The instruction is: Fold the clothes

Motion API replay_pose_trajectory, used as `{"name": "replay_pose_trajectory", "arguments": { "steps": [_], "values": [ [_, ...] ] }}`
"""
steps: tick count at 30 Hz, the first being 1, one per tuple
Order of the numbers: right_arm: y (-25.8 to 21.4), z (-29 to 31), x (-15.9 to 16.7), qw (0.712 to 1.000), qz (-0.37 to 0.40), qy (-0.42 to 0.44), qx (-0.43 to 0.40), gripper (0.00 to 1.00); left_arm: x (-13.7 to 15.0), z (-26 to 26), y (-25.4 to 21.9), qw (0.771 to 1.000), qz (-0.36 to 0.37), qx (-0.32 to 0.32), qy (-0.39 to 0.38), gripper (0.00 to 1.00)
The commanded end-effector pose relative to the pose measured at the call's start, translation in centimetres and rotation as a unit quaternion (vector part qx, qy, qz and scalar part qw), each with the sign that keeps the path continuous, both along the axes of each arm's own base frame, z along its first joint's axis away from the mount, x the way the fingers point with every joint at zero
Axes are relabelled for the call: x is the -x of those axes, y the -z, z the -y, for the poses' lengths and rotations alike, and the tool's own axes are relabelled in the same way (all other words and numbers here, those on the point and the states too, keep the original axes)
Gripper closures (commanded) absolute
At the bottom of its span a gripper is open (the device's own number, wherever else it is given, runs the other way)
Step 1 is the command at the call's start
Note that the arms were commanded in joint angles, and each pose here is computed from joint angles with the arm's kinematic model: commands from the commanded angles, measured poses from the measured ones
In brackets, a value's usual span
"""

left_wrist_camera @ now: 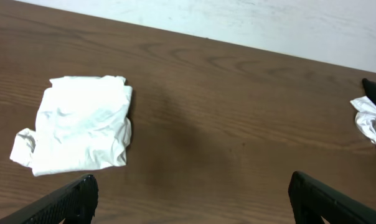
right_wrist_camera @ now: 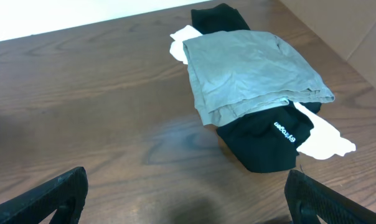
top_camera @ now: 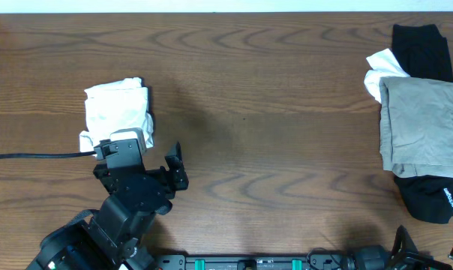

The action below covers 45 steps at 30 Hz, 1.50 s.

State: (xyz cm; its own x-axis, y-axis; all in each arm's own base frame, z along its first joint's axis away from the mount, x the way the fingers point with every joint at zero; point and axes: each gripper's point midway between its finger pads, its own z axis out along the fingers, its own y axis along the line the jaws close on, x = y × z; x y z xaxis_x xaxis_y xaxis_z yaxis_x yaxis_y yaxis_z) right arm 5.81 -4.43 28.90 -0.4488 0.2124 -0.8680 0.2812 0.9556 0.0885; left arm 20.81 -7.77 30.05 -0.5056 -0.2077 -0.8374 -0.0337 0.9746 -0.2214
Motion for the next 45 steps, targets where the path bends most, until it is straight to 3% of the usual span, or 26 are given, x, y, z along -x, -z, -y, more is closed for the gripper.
{"name": "replay_pose_trajectory", "arguments": {
  "steps": [1, 13, 22, 31, 39, 45],
  "values": [
    [0.1, 0.2, 0.1, 1.0, 0.0, 0.006, 0.006, 0.01, 0.0, -0.2, 0.1, 1.0, 0.001, -0.003, -0.005, 0.02],
    [0.0, 0.1, 0.0, 1.0, 0.005, 0.003, 0.003, 0.01, -0.1, -0.1, 0.0, 1.0, 0.003, -0.001, -0.005, 0.02],
    [-7.8, -0.5, -2.9, 0.984, 0.178, -0.003, -0.017, 0.01, -0.1, -0.1, 0.0, 1.0, 0.003, -0.001, -0.005, 0.02],
    [-8.4, -1.1, -3.5, 0.979, 0.199, -0.009, -0.054, 0.01, -0.1, -0.1, 0.0, 1.0, 0.003, -0.001, -0.005, 0.02],
    [-6.2, -0.6, -6.7, 0.985, 0.174, -0.008, 0.013, 0.01, -0.1, -0.1, 0.0, 1.0, 0.003, -0.001, -0.005, 0.02],
    [-6.3, -1.1, -10.0, 0.976, 0.207, -0.027, 0.061, 0.01, -0.1, -0.1, 0.0, 1.0, 0.003, -0.001, -0.005, 0.02]
  ]
}}
